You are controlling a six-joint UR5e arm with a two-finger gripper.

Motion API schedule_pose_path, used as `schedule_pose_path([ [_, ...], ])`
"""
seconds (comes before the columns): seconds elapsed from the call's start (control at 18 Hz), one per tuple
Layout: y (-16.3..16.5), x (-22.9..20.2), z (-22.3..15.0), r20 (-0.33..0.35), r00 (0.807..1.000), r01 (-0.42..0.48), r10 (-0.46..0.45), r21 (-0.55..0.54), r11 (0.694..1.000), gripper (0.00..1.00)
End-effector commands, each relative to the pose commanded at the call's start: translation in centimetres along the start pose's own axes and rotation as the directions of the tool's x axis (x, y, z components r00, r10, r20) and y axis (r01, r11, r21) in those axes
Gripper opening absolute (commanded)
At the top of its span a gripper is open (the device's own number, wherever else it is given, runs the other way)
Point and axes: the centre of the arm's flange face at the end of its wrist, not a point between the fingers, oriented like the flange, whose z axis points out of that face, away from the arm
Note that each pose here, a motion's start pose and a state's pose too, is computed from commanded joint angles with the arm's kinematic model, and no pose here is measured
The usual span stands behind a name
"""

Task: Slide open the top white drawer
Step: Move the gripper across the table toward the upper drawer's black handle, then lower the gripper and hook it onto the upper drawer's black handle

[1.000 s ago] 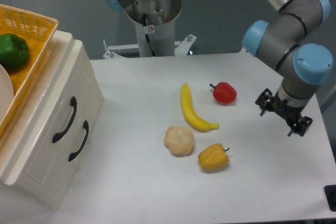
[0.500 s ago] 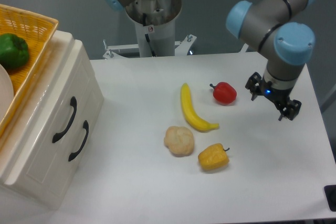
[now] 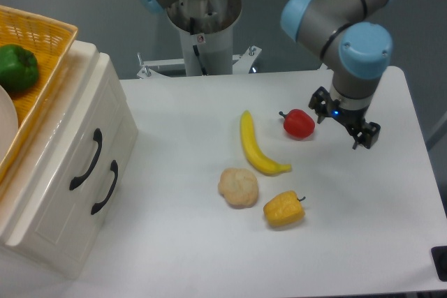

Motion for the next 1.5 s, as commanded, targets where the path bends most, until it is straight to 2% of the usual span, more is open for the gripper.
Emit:
schedule_pose_path([
  [0.22,-0.9,3.5,-1.5,-0.001,1.000,-0.021,0.021,0.048,0.999,1.00],
  [0.33,-1.9,4.7,-2.9,-0.021,0.998,0.056,-0.054,0.097,0.994,1.00],
  [0.56,-7.7,8.0,-4.4,-0.047,0.990,0.135,-0.130,0.132,0.982,1.00],
  [0.72,-12.6,10.6,-6.5,-0.079,0.965,0.261,-0.251,0.175,0.949,1.00],
  [0.83,-15.0,11.9,-6.6,-0.112,0.951,0.305,-0.289,0.185,0.934,1.00],
  [1.0,-18.9,13.5,-5.1,-0.182,0.939,0.324,-0.290,0.193,0.926,1.00],
  [1.11,-20.4,13.7,-4.2,-0.250,0.920,0.356,-0.301,0.214,0.910,1.00],
  [1.22,-21.4,13.6,-4.6,-0.321,0.883,0.424,-0.343,0.230,0.876,1.00],
  [1.28,-21.7,13.7,-4.7,-0.340,0.870,0.444,-0.356,0.229,0.866,1.00],
  [1.5,-22.9,14.8,-4.8,-0.381,0.854,0.458,-0.355,0.228,0.859,1.00],
])
